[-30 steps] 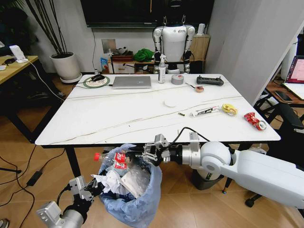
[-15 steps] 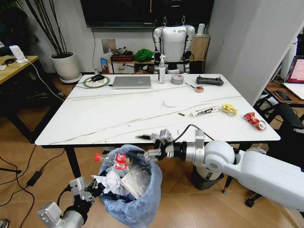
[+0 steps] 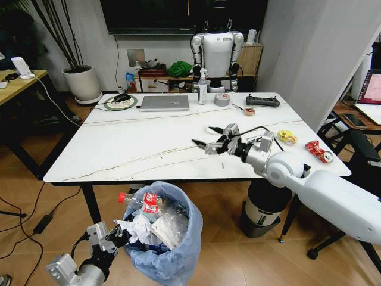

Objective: Pick up the trash bin and place the trash from the table into it.

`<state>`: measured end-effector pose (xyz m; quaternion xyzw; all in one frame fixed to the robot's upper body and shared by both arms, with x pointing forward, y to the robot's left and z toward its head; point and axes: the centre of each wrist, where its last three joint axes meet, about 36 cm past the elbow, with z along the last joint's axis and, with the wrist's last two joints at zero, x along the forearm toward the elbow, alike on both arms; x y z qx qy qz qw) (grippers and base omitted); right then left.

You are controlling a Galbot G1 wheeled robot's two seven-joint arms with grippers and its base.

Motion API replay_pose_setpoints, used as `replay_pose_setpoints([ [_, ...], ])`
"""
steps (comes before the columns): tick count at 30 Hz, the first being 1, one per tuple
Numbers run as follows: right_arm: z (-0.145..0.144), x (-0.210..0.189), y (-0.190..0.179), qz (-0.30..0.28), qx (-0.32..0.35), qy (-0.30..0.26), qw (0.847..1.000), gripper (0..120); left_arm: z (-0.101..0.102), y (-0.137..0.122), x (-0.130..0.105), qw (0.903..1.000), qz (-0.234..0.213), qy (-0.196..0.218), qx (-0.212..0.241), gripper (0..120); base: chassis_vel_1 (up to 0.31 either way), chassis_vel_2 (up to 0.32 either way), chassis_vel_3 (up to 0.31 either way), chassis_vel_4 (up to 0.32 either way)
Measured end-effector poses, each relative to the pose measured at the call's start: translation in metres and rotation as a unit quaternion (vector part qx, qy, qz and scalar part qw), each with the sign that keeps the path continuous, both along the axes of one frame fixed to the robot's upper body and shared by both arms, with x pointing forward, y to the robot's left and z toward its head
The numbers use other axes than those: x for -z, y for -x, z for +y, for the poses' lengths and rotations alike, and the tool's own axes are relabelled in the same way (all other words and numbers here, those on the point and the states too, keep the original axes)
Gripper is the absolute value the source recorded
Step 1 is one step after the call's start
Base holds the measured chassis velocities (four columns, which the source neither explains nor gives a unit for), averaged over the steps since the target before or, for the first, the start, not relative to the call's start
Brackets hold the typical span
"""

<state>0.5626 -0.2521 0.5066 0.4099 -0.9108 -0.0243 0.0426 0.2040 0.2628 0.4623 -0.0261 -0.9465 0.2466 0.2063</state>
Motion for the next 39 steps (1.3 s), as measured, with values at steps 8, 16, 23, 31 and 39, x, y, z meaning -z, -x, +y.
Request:
replay_pose_setpoints([
  [8,-0.008,0.020,-0.029,0.026,0.046,0.013,0.999,100,0.003,-0.001,-0.001,1.0000,-0.002,-0.001,-0.003,0,0.000,0.000,0.000,0.000],
  [16,-0.023,0.045,-0.043,0.048,0.064,0.026,0.996,100,0.004,-0.003,0.000,1.0000,-0.001,0.000,-0.005,0,0.000,0.000,0.000,0.000],
  [23,-0.039,0.065,-0.049,0.062,0.085,0.039,0.994,100,0.005,-0.003,0.001,1.0000,-0.001,0.001,-0.006,0,0.000,0.000,0.000,0.000],
  [31,-0.058,0.081,-0.051,0.074,0.102,0.054,0.991,100,0.006,-0.004,0.001,1.0000,-0.001,0.001,-0.008,0,0.000,0.000,0.000,0.000],
  [39,-0.063,0.087,-0.047,0.078,0.090,0.085,0.989,100,0.006,-0.005,0.002,1.0000,0.000,0.002,-0.007,0,0.000,0.000,0.000,0.000],
])
